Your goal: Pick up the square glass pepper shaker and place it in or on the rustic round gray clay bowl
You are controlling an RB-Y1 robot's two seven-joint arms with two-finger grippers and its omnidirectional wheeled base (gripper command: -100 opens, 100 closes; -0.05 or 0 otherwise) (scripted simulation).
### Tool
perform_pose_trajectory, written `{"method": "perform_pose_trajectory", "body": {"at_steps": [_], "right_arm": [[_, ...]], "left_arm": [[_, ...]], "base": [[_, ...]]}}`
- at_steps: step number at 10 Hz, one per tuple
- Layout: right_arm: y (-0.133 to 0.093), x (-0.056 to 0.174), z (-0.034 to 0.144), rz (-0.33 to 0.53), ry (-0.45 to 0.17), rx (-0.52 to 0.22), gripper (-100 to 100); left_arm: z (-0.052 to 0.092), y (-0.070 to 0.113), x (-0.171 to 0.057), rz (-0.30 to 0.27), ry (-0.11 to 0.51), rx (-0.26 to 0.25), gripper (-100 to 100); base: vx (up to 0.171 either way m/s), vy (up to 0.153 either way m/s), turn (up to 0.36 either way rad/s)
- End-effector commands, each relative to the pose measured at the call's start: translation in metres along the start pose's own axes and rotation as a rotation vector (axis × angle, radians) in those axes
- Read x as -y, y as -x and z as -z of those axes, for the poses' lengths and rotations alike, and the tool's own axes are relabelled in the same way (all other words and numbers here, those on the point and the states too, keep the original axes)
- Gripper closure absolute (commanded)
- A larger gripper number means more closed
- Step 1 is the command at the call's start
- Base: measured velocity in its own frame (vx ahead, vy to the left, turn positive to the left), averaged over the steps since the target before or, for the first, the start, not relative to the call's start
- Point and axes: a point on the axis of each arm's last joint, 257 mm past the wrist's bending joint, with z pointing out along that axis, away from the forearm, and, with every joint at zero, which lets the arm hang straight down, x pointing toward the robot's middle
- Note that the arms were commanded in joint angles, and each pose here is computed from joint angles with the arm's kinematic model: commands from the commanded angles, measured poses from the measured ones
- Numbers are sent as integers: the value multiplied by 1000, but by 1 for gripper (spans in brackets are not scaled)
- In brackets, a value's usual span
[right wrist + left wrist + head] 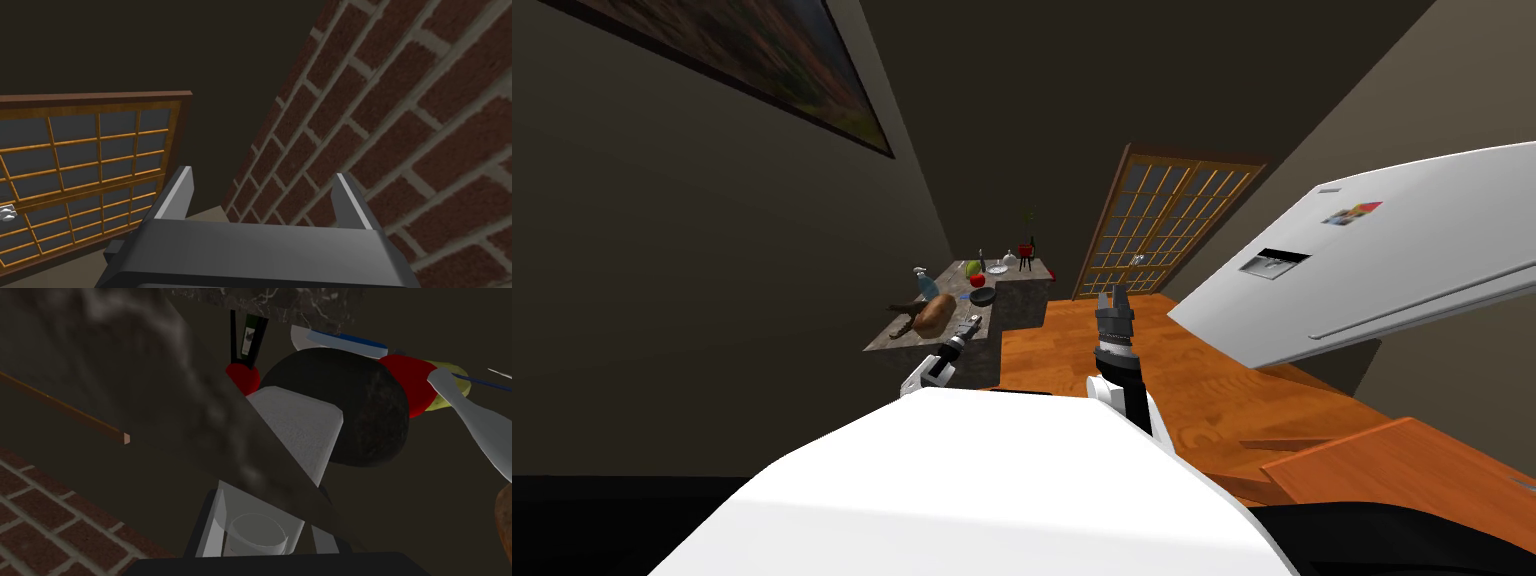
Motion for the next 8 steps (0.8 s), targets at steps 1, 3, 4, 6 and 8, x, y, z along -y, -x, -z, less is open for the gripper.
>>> {"method": "perform_pose_trajectory", "body": {"at_steps": [1, 3, 4, 6, 8], "right_arm": [[0, 0, 0, 0, 0, 0, 0], [0, 0, 0, 0, 0, 0, 0], [0, 0, 0, 0, 0, 0, 0], [0, 0, 0, 0, 0, 0, 0], [0, 0, 0, 0, 0, 0, 0]], "left_arm": [[0, 0, 0, 0, 0, 0, 100], [6, -4, 10, 4, -13, -5, 100], [9, -5, 14, 3, -19, -7, 100], [18, -11, 28, 4, -38, -12, 100], [28, -15, 41, 5, -57, -17, 100]], "base": [[0, 0, 0], [16, 9, 69], [44, 24, 137], [51, 31, 93], [41, 16, 87]]}}
